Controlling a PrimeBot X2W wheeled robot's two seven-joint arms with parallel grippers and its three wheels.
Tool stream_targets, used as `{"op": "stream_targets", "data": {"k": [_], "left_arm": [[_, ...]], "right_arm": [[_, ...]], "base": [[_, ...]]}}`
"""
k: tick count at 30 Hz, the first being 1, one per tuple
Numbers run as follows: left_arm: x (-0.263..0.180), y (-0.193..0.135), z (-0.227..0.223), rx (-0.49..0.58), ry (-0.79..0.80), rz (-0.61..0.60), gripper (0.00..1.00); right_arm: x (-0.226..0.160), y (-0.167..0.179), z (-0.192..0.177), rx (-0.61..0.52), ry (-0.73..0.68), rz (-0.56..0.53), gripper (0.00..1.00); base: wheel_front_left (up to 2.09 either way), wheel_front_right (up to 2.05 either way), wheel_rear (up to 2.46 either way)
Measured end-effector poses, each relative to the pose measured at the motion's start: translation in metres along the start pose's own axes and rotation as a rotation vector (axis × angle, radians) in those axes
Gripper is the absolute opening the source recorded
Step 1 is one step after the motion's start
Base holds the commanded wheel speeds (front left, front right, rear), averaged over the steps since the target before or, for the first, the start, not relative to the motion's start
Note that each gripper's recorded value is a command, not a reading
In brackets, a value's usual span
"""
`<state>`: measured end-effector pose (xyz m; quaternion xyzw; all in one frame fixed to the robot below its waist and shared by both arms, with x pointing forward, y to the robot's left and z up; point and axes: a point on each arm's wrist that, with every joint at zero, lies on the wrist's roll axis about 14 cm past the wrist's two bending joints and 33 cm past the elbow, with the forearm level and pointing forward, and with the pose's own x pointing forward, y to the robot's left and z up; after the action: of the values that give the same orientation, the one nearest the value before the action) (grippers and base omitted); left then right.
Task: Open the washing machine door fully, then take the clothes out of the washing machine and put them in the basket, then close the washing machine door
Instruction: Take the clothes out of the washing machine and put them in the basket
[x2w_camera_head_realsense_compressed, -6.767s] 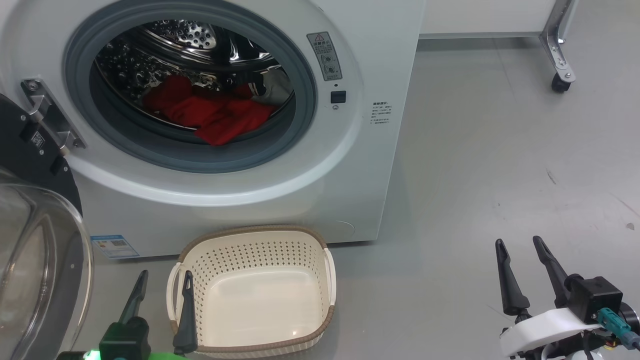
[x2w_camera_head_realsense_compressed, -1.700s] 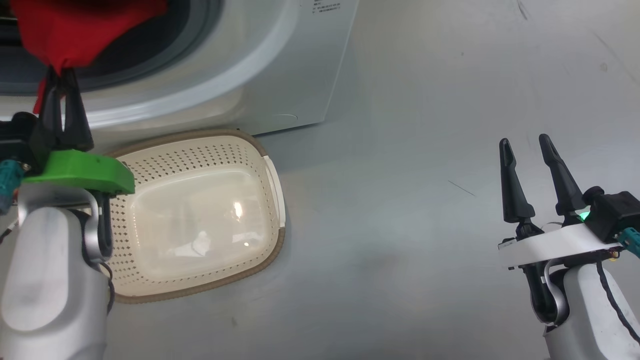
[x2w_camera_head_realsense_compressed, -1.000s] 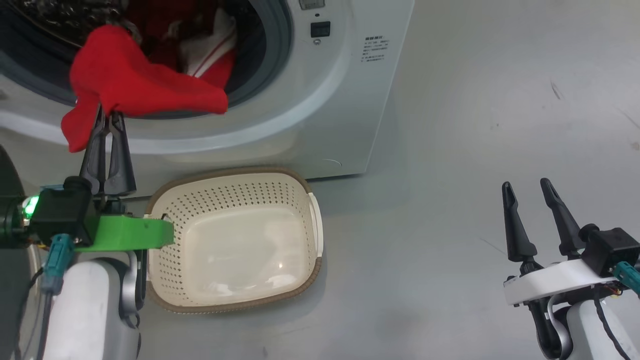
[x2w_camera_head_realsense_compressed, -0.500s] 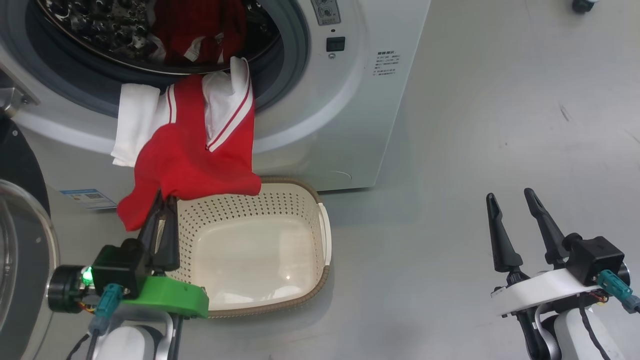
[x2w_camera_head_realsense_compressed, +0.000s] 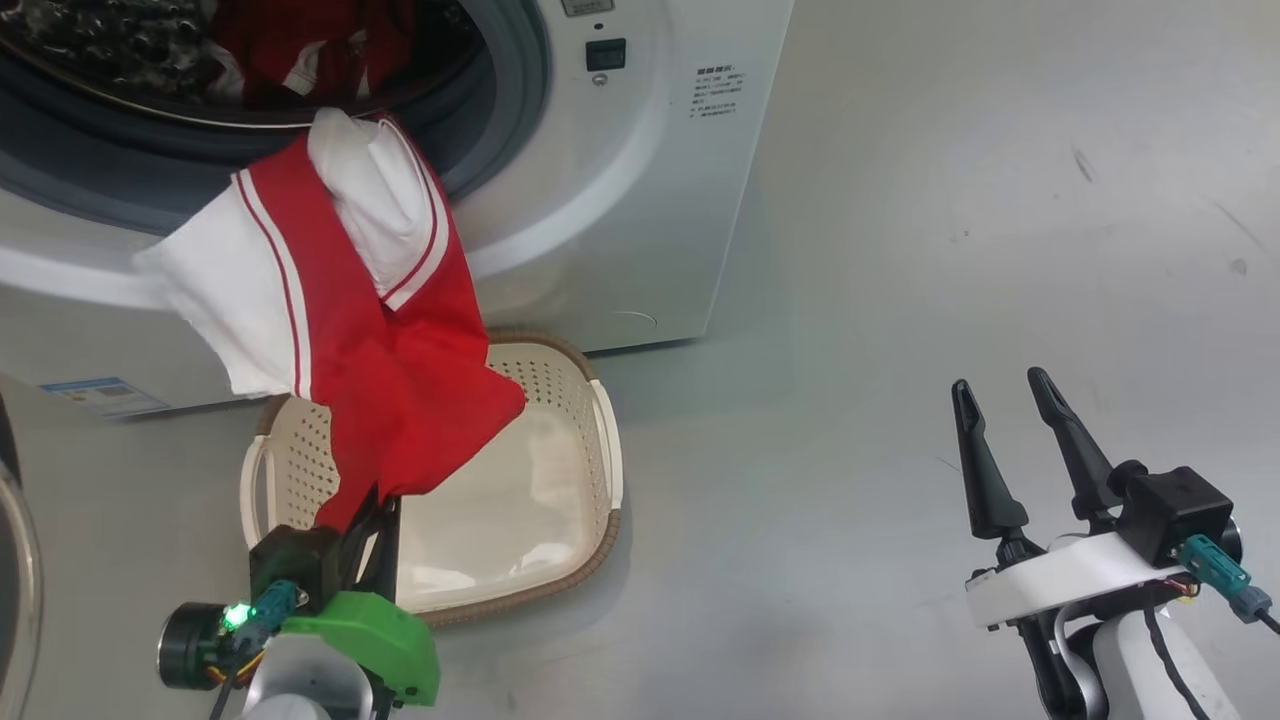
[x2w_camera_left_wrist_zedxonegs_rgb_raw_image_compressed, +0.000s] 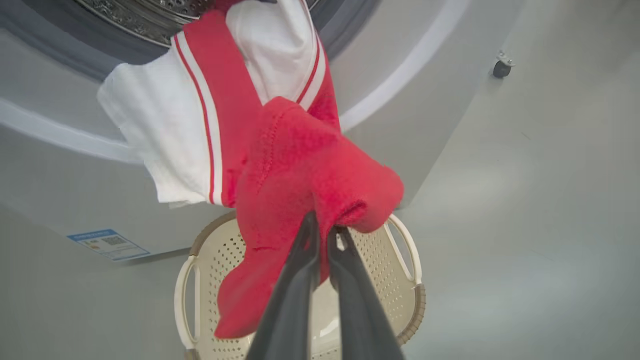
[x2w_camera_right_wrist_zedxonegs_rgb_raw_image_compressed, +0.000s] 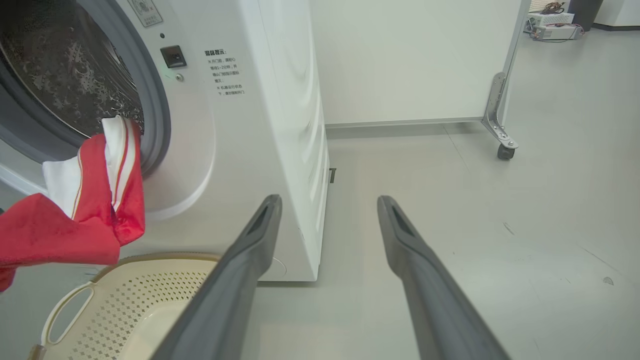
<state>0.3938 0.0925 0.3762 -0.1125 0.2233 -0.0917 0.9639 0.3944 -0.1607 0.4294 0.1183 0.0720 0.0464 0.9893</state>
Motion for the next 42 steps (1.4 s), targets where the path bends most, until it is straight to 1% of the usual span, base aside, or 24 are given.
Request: {"op": "stream_targets", "data": {"k": [3, 13, 16, 23, 24, 25, 26, 27, 28, 32, 42], "left_arm": [[0.006, 0.005, -0.021, 0.000, 0.078, 0.012, 0.00], [0.048, 0.017, -0.053, -0.020, 0.227, 0.046, 0.00], [0.061, 0.022, -0.060, -0.031, 0.255, 0.062, 0.00], [0.084, 0.022, -0.075, -0.038, 0.318, 0.059, 0.00], [0.086, 0.022, -0.080, -0.035, 0.332, 0.058, 0.07], [0.088, 0.022, -0.084, -0.035, 0.344, 0.057, 0.26], [0.090, 0.020, -0.088, -0.038, 0.358, 0.056, 0.57], [0.092, 0.019, -0.092, -0.038, 0.369, 0.052, 0.77], [0.094, 0.017, -0.094, -0.038, 0.376, 0.048, 1.00], [0.099, 0.013, -0.101, -0.040, 0.393, 0.042, 1.00], [0.092, 0.021, -0.109, -0.036, 0.408, 0.064, 1.00]], "right_arm": [[0.002, 0.000, -0.002, 0.004, 0.005, -0.003, 1.00], [0.005, -0.019, -0.003, 0.012, 0.005, -0.065, 1.00], [0.006, -0.025, -0.004, 0.013, 0.007, -0.084, 1.00], [0.006, -0.039, -0.006, 0.014, 0.014, -0.129, 1.00], [0.007, -0.042, -0.006, 0.015, 0.014, -0.136, 1.00], [0.006, -0.044, -0.006, 0.017, 0.014, -0.144, 1.00], [0.006, -0.047, -0.006, 0.015, 0.015, -0.150, 1.00], [0.005, -0.050, -0.007, 0.014, 0.017, -0.159, 1.00], [0.004, -0.053, -0.007, 0.011, 0.019, -0.168, 1.00], [0.002, -0.059, -0.010, 0.014, 0.027, -0.188, 1.00], [0.006, -0.058, -0.006, 0.016, 0.015, -0.182, 1.00]], "base": [[0.00, 0.00, 0.00], [0.00, 0.00, 0.00], [0.00, 0.00, 0.00], [0.00, 0.00, 0.00], [0.00, 0.00, 0.00], [0.00, 0.00, 0.00], [0.00, 0.00, 0.00], [0.00, 0.00, 0.00], [0.00, 0.00, 0.00], [0.00, 0.00, 0.00], [0.00, 0.00, 0.00]]}}
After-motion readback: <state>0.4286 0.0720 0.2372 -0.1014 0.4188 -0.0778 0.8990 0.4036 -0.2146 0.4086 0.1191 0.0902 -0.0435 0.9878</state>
